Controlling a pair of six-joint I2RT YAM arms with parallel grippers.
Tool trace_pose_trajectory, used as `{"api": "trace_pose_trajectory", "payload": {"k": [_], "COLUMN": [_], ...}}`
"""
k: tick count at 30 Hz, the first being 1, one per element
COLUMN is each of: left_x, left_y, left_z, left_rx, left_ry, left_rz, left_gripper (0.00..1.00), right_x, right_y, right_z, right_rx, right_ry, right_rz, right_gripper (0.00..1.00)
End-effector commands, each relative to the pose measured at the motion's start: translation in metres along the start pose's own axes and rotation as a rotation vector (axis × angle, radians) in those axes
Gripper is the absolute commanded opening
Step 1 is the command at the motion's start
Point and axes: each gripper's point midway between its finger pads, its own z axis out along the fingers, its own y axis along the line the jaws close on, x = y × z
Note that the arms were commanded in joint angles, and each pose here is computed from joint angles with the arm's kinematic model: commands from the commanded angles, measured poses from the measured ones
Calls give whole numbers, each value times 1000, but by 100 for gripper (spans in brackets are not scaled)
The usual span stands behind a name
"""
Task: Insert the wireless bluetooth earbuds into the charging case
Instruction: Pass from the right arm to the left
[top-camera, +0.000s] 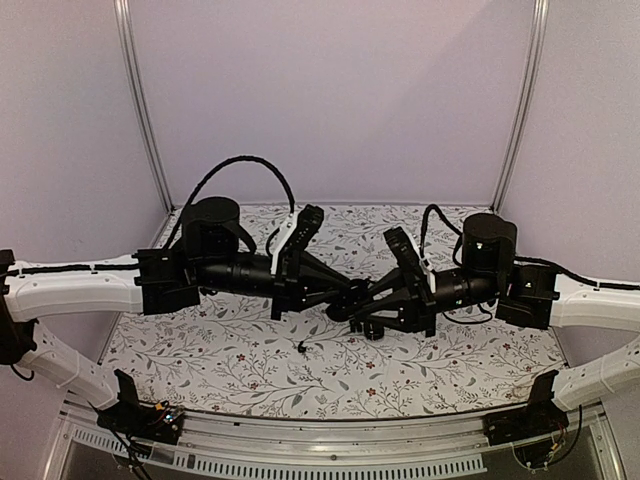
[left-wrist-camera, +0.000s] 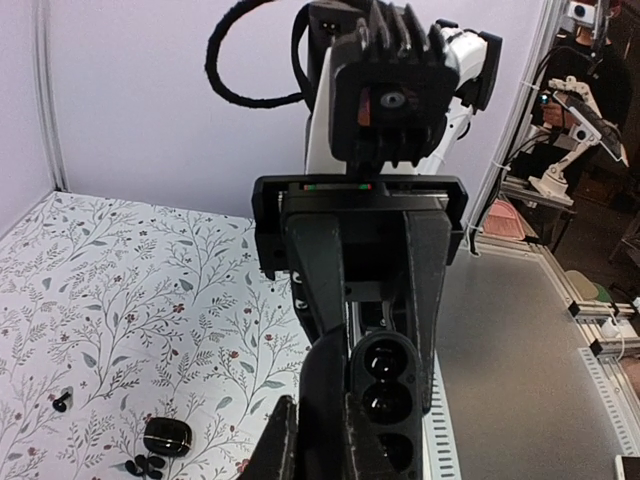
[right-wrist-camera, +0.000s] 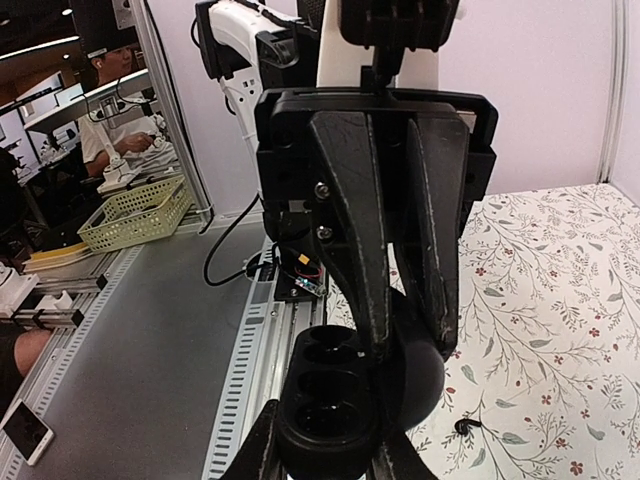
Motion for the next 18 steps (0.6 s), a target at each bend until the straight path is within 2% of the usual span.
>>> {"api": "trace_pose_trajectory", "payload": {"k": [1, 6, 11, 16, 18], "left_x": [-7, -6, -7, -13, -14], "left_y": [-10, -15, -15, -10, -7], "left_z": [3, 3, 4, 3, 3], "left_rx": [45, 69, 71, 32, 16], "left_ry": [-5, -1, 0, -13, -18], "left_rz": [11, 11, 13, 18, 18], "left_gripper": [7, 0, 0, 0, 0], "right_x": [-7, -7, -7, -5, -4], "right_y": [3, 3, 3, 0, -1], "right_z": [-1, -3, -3, -1, 0], "right_rx": [-2, 5, 7, 17, 19], "right_ry": [-12, -16, -17, -13, -12], "right_rz": [-21, -24, -24, -10, 4], "right_gripper": [7, 7, 11, 40, 44]}}
